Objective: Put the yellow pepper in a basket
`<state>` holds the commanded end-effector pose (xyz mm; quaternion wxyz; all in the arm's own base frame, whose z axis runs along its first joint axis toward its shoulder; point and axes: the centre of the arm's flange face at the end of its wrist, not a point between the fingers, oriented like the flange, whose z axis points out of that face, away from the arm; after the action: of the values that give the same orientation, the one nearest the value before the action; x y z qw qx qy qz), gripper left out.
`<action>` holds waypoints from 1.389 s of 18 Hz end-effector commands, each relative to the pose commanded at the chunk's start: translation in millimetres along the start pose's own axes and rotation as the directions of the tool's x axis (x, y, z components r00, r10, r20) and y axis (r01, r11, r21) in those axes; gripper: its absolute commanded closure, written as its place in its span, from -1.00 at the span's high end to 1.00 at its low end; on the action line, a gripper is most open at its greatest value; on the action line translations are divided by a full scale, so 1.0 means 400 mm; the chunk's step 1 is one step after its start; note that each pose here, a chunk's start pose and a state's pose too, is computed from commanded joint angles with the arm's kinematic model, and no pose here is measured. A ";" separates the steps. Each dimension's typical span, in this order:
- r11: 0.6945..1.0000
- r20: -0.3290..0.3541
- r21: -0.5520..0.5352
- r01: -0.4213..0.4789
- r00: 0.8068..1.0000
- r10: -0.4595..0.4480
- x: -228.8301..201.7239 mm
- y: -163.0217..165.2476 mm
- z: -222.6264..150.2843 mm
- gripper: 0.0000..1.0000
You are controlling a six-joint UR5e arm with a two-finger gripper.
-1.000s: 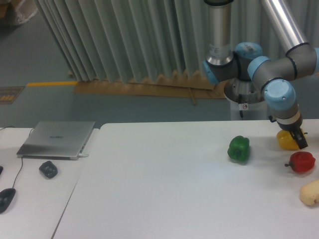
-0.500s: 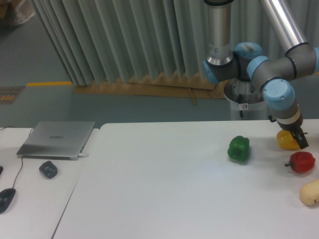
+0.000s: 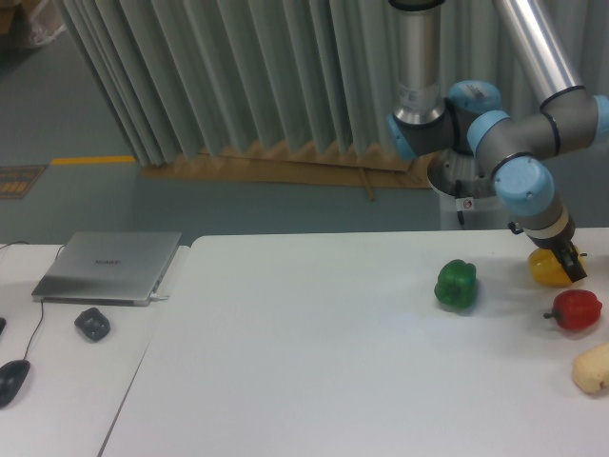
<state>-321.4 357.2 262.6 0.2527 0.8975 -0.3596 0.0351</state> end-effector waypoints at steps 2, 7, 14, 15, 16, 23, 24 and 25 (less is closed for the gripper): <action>1.000 -0.001 0.001 0.003 1.000 -0.003 -0.005 -0.002 0.000 1.00; 1.000 0.003 0.003 0.006 1.000 -0.006 -0.009 0.001 -0.003 1.00; 0.998 0.001 0.028 0.054 0.999 -0.054 -0.017 -0.005 -0.001 -0.95; 0.998 0.000 0.029 0.055 0.998 -0.055 -0.018 -0.006 0.000 -0.48; 0.998 -0.005 0.029 0.053 0.999 -0.053 -0.023 -0.009 0.006 0.99; 0.998 0.001 0.029 0.049 0.999 -0.049 -0.024 -0.008 -0.001 1.00; 0.998 0.002 0.029 0.051 0.999 -0.052 -0.025 -0.007 -0.003 1.00; 0.998 0.004 0.029 0.054 0.999 -0.054 -0.026 -0.006 -0.004 1.00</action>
<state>-327.2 365.9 260.5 0.2398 0.9105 -0.3354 0.0315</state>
